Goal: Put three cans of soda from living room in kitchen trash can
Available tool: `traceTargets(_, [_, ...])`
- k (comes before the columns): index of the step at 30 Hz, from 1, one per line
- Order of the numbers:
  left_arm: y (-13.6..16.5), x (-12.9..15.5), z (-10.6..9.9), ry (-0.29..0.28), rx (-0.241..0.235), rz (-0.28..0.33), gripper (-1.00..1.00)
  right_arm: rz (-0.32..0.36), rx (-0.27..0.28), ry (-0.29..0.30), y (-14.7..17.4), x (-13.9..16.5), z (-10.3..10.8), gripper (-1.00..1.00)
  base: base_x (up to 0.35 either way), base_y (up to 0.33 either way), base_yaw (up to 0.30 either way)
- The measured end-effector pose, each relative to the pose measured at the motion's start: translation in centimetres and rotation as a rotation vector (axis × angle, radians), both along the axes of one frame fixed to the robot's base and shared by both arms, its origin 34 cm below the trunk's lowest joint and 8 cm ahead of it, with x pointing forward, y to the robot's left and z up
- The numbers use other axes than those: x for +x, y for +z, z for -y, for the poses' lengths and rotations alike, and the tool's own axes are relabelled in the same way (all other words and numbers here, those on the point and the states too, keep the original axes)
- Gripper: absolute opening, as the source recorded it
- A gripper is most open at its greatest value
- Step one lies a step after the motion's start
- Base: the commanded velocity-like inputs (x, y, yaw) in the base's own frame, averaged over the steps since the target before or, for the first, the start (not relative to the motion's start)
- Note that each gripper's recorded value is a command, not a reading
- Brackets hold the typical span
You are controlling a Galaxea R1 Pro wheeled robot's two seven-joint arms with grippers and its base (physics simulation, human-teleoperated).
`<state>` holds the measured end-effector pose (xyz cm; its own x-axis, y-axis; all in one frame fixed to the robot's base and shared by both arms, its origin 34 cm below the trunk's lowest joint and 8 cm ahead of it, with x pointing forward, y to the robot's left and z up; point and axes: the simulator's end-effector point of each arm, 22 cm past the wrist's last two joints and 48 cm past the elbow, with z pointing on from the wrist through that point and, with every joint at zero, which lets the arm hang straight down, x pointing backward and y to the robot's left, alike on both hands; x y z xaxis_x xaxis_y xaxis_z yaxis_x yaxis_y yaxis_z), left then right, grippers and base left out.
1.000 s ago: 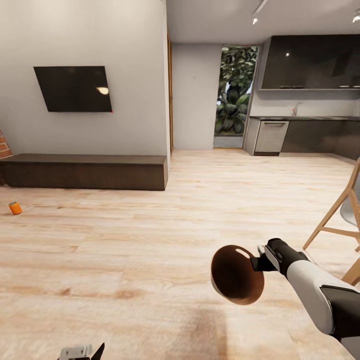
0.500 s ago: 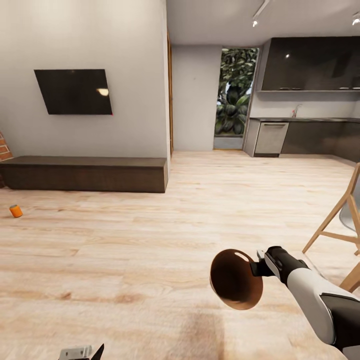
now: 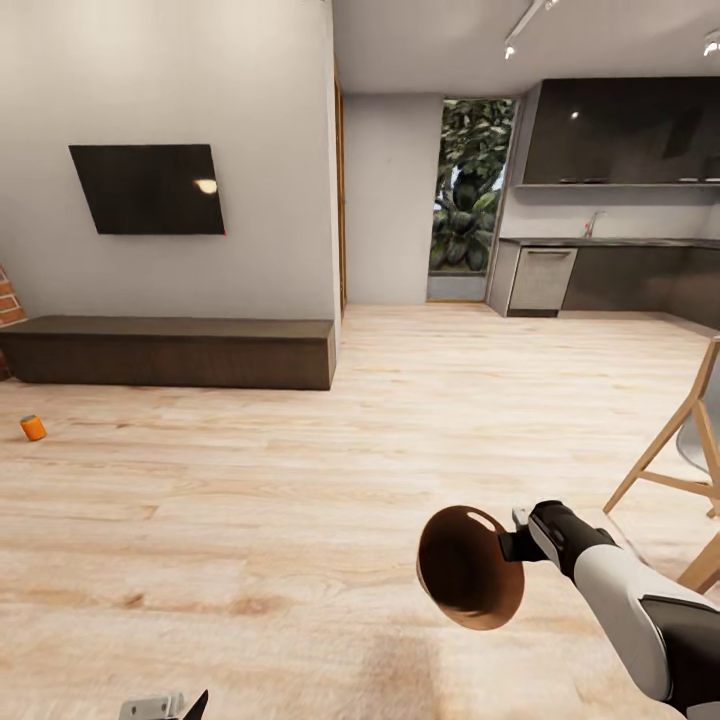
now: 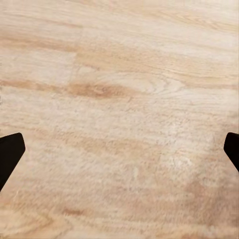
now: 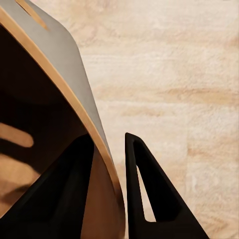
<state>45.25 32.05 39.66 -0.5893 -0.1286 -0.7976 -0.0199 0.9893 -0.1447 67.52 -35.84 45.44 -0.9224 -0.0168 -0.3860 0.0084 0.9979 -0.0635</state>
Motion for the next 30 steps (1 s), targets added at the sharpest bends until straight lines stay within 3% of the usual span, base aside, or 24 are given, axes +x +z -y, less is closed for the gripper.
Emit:
traceTargets(15, [3.2,0.7,0.0,-0.001,0.000,-0.002,1.00,0.059,-0.002,0.018,2.9,1.3,-0.1,-1.00,0.000,0.000,0.000])
traceTargets(30, [6.4,1.3,0.1,-0.001,-0.001,-0.003,1.00,0.237,0.002,0.070,6.4,3.8,-0.6,-1.00,0.000,0.000,0.000])
